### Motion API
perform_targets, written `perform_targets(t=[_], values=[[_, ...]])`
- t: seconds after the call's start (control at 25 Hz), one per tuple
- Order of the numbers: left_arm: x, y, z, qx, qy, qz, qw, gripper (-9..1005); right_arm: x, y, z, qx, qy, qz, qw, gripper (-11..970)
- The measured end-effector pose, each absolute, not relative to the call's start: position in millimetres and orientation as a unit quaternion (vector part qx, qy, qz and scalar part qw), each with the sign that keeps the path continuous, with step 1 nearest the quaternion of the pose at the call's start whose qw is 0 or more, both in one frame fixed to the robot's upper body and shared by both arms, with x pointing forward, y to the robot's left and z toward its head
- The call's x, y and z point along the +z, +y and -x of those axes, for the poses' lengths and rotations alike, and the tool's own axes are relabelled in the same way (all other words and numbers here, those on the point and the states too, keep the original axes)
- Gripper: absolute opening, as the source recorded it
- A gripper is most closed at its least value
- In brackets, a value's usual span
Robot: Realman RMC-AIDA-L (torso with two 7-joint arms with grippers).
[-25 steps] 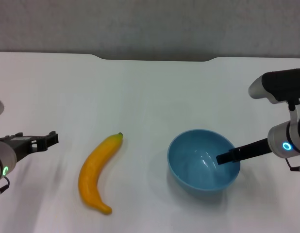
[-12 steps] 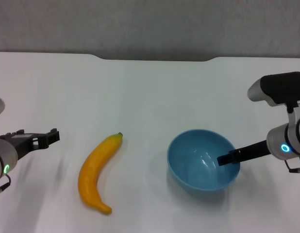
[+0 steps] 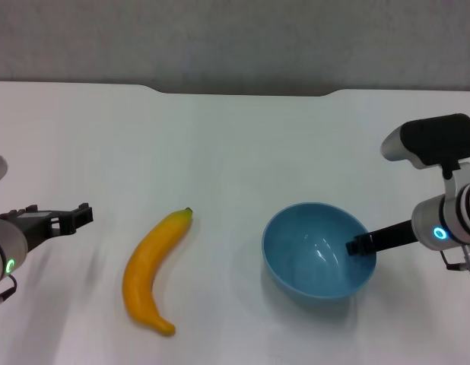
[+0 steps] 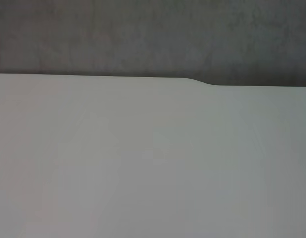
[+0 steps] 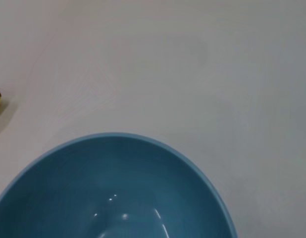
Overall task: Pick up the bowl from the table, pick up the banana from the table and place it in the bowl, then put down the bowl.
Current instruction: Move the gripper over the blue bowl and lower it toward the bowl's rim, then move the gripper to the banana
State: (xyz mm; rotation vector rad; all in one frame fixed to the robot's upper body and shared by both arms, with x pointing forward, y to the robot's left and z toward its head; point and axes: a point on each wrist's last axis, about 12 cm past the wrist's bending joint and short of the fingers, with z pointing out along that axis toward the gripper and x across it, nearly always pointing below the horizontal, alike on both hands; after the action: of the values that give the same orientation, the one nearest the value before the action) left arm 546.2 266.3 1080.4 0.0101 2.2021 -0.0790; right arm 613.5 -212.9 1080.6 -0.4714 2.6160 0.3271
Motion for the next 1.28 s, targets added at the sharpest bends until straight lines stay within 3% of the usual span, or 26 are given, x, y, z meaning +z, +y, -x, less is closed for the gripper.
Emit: perform_targets(t=[0.6, 1.28], values=[[1079, 267, -545, -0.032, 0.892, -0.002, 0.451, 891, 1078, -206, -613, 0.104, 0.945, 0.197, 0.240, 46], [1097, 257, -547, -0.040, 0.887, -0.017, 0.461, 891, 1095, -205, -613, 0.122, 0.932, 0.191, 0.285, 40]])
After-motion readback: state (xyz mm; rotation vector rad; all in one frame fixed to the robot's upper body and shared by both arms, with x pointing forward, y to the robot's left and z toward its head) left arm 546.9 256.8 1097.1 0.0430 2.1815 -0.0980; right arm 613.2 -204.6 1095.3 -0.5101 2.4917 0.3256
